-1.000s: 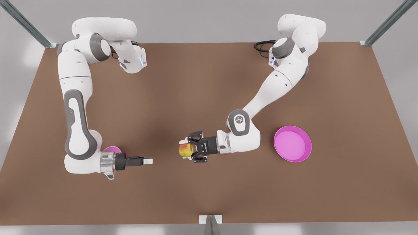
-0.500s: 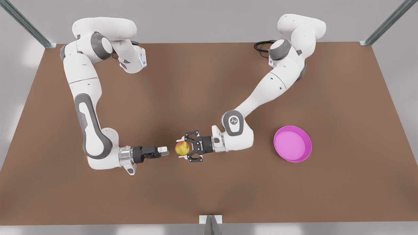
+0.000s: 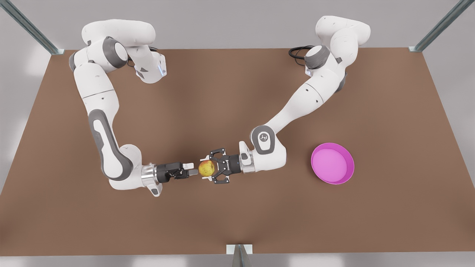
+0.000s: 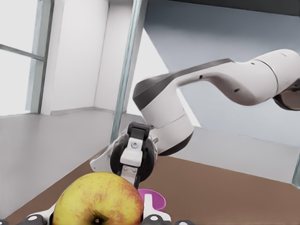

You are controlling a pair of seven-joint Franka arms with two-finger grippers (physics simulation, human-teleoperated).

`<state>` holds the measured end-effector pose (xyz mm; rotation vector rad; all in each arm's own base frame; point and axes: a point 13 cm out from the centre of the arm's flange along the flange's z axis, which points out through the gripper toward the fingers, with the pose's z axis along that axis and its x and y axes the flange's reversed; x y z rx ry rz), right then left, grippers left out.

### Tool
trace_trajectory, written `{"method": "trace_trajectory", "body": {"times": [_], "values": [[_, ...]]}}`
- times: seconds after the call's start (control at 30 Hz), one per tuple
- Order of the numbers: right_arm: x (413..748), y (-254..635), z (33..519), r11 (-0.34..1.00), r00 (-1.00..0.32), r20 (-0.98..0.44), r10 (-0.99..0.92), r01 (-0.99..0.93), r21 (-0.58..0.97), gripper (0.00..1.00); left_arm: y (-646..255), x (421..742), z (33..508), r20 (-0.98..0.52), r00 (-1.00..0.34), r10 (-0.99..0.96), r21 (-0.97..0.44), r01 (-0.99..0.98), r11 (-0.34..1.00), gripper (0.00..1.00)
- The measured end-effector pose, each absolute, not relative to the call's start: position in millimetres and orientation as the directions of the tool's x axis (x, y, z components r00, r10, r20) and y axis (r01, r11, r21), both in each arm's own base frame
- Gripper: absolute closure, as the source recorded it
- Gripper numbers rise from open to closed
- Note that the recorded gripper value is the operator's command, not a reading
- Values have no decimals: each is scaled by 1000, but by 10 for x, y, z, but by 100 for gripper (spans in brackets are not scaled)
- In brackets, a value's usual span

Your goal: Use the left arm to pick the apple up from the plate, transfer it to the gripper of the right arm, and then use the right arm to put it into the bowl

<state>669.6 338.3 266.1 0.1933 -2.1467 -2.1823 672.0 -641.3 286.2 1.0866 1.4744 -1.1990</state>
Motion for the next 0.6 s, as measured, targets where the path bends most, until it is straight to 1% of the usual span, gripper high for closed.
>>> {"method": "trace_trajectory", "body": {"times": [0.2, 0.33, 0.43, 0.6], "values": [[6627, 3417, 2560, 37, -984, -13, -175, -20, 999, 0, -6428, 6708, 2851, -985, -151, 89, -138, 981, 134, 22], [6667, 3407, 2633, 64, -983, 25, -182, 14, 998, 0, -6437, 6696, 2799, -986, -135, 95, -122, 984, 131, 22], [6640, 3504, 2741, 49, -980, 60, -189, 52, 997, 0, -6444, 6688, 2779, -988, -123, 98, -110, 986, 129, 22], [6698, 3623, 2885, 31, -979, 103, -174, 99, 995, 0, -6459, 6672, 2768, -989, -106, 101, -93, 988, 125, 22]]}}
